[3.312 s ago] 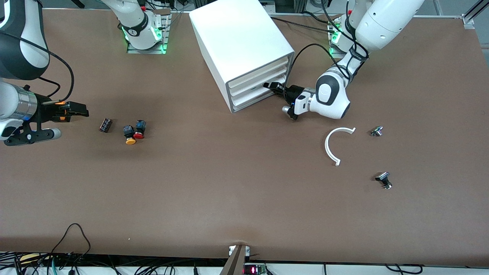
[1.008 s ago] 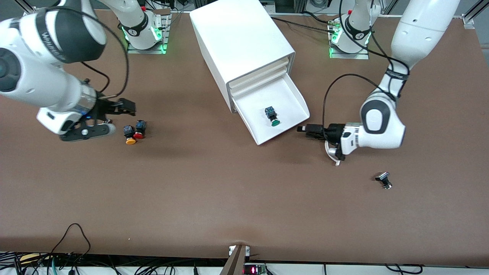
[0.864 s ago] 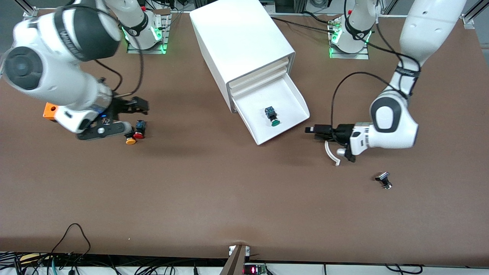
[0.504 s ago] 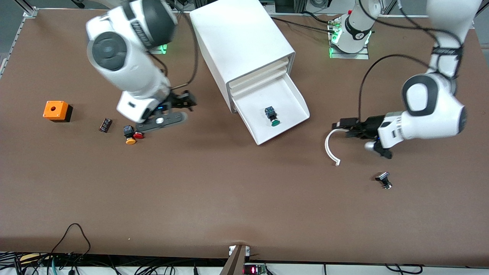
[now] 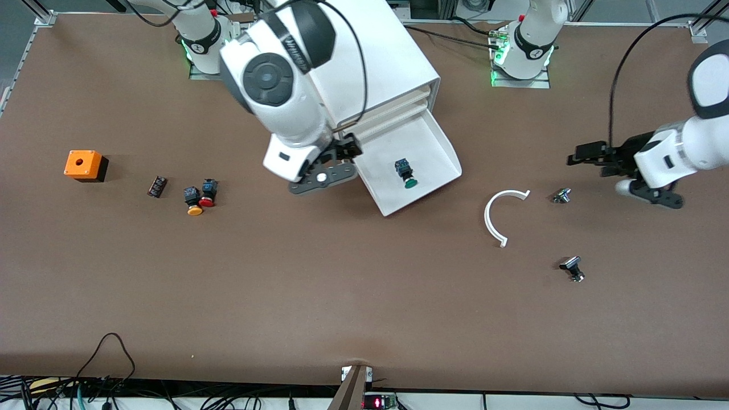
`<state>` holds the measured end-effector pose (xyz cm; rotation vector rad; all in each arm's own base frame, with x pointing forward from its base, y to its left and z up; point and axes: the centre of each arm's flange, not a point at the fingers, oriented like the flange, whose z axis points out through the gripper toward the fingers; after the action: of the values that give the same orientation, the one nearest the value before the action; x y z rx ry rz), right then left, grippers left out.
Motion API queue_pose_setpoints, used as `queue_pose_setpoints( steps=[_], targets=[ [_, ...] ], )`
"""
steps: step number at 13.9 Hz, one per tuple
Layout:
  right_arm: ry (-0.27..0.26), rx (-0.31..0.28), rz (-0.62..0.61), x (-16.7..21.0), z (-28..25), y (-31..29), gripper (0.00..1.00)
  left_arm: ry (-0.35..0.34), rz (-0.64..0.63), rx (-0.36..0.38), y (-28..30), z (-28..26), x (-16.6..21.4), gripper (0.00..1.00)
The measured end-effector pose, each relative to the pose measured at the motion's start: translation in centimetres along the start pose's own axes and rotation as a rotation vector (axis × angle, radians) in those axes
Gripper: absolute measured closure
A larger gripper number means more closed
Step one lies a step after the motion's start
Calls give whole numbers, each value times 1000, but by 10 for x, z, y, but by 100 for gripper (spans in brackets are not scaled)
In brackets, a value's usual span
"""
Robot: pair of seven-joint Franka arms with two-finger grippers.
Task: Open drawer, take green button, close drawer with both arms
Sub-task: 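Lower the right gripper into the drawer over the green button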
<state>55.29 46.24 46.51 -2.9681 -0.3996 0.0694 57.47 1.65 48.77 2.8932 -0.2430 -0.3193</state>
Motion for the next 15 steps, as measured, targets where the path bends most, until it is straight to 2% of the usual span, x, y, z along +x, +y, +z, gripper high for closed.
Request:
queue_pose_setpoints(
  steps=[3,5,6,10,12,15],
  targets=[
    [31,18,18,0,34,-45,0,-20,-22,147,-3,-28,-8,0],
    [52,30,25,-1,62,-68,0,-24,-15,280,-8,-42,-9,0],
    [62,36,26,-2,76,-78,0,-20,-13,313,-9,-47,-9,0],
    [83,45,27,-9,120,-107,0,-3,7,345,-8,-51,-6,0],
    [89,22,3,-15,142,-118,0,6,5,346,-6,-51,-5,0],
    [98,-36,-28,-23,178,-130,0,75,-78,341,-3,-55,1,0]
  ],
)
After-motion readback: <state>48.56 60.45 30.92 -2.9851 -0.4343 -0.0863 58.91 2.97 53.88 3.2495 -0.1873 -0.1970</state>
